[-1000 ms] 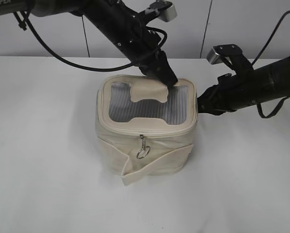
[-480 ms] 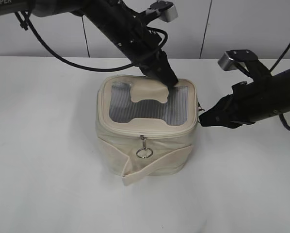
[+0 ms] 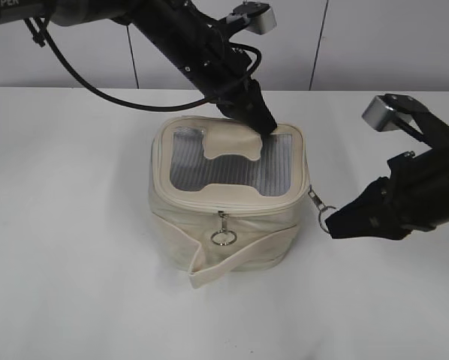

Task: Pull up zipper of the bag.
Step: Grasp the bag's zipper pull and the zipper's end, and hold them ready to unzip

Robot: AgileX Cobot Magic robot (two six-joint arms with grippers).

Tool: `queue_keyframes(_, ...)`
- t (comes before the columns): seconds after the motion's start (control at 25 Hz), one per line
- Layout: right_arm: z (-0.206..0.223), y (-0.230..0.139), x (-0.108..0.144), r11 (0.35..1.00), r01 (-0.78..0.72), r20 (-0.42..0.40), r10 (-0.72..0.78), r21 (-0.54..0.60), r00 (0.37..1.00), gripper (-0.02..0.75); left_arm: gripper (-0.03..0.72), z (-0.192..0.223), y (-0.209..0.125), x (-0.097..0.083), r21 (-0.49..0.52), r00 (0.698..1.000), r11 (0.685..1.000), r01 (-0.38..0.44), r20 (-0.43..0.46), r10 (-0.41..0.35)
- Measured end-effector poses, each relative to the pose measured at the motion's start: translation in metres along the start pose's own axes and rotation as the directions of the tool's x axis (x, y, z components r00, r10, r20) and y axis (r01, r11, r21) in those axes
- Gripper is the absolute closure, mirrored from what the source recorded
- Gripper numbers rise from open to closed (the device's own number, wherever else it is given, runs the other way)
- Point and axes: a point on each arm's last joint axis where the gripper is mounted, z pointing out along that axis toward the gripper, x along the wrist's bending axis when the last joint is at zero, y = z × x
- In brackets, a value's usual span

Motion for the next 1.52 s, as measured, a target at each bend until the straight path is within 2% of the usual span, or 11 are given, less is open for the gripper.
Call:
queue_keyframes(0.24,0.008,0.000,0.040,0.995,0.102,-0.098,-0.099,0.023,0.990,0.729,0.649,0.000,0.000,-0.001,0.005,1.000,1.000,0.006,-0.002,-0.006)
queue_keyframes(0.44,0.045,0.019,0.092,0.975,0.224,-0.146,-0.220,0.011,0.965,0.729,0.649,0.002,0.001,-0.005,0.018,1.000,1.000,0.000,0.010,0.000)
queue_keyframes(0.56,0.071,0.030,0.108,0.968,0.249,-0.161,-0.241,0.028,0.957,0.729,0.649,0.002,0.000,-0.007,0.037,1.000,0.999,-0.005,0.030,0.004)
queue_keyframes(0.72,0.085,0.038,0.111,0.970,0.239,-0.167,-0.229,0.039,0.959,0.729,0.649,0.002,-0.002,-0.008,0.050,0.999,0.999,-0.010,0.036,0.008)
queue_keyframes(1.12,0.088,0.065,0.116,0.969,0.241,-0.126,-0.245,-0.051,0.961,0.729,0.649,0.002,0.000,-0.006,0.030,1.000,0.999,0.011,0.020,-0.011)
queue_keyframes(1.44,0.104,0.073,0.115,0.976,0.218,-0.161,-0.219,-0.024,0.962,0.729,0.649,0.001,0.001,-0.004,0.013,0.998,0.998,0.060,0.004,-0.060)
queue_keyframes(1.52,0.103,0.072,0.115,0.979,0.201,-0.180,-0.197,0.008,0.964,0.701,0.649,0.001,0.001,-0.004,0.012,0.997,0.997,0.080,0.003,-0.080)
